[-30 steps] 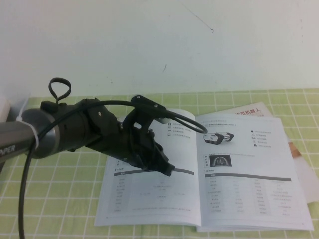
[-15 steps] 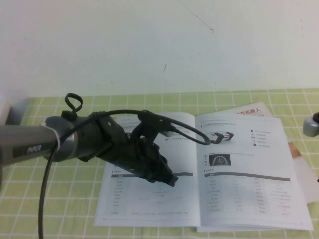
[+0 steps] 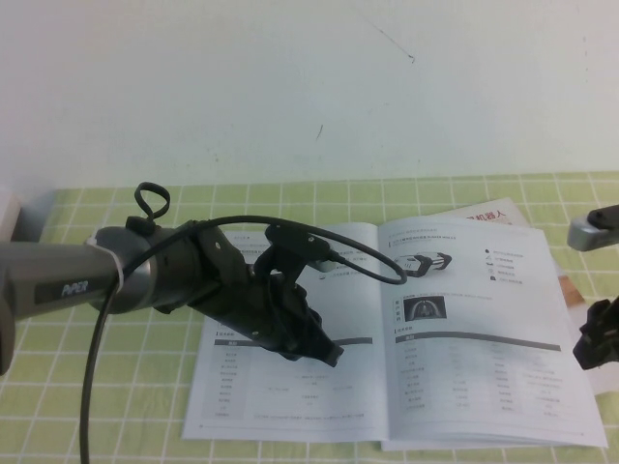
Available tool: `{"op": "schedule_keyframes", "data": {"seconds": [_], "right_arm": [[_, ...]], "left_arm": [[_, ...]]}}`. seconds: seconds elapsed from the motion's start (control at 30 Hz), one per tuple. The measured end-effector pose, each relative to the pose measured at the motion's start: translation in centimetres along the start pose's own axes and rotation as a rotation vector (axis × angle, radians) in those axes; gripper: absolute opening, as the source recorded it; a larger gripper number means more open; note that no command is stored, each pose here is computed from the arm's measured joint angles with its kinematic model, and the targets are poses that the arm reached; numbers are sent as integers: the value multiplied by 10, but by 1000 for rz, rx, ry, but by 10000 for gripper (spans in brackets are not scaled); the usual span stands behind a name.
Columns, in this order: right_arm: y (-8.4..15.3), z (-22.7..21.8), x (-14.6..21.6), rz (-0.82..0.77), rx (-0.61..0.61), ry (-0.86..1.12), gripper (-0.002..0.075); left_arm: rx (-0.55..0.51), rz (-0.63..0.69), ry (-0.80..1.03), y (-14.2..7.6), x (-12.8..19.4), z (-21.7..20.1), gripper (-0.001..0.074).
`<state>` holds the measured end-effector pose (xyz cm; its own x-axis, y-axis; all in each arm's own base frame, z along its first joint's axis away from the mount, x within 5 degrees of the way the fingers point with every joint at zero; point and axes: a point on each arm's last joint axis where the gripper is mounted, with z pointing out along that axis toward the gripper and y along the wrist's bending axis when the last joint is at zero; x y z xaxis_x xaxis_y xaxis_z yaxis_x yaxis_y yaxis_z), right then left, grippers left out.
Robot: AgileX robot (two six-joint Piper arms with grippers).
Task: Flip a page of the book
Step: Open the closed book
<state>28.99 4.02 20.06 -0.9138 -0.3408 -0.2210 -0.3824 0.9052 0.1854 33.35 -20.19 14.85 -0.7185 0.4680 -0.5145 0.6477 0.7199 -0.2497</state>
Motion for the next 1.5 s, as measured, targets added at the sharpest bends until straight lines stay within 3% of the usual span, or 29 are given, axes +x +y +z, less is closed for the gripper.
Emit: {"op": "schedule_keyframes", "data": {"seconds": [0.6,1.5], "right_arm": [[-13,46,-6,122,-25,56,414],[-10,62,-16,224,-126,0,410]], "left_arm": [[-1,0,1,0,0,0,-4],[2,-6,4,0,0,0,-4]]}}
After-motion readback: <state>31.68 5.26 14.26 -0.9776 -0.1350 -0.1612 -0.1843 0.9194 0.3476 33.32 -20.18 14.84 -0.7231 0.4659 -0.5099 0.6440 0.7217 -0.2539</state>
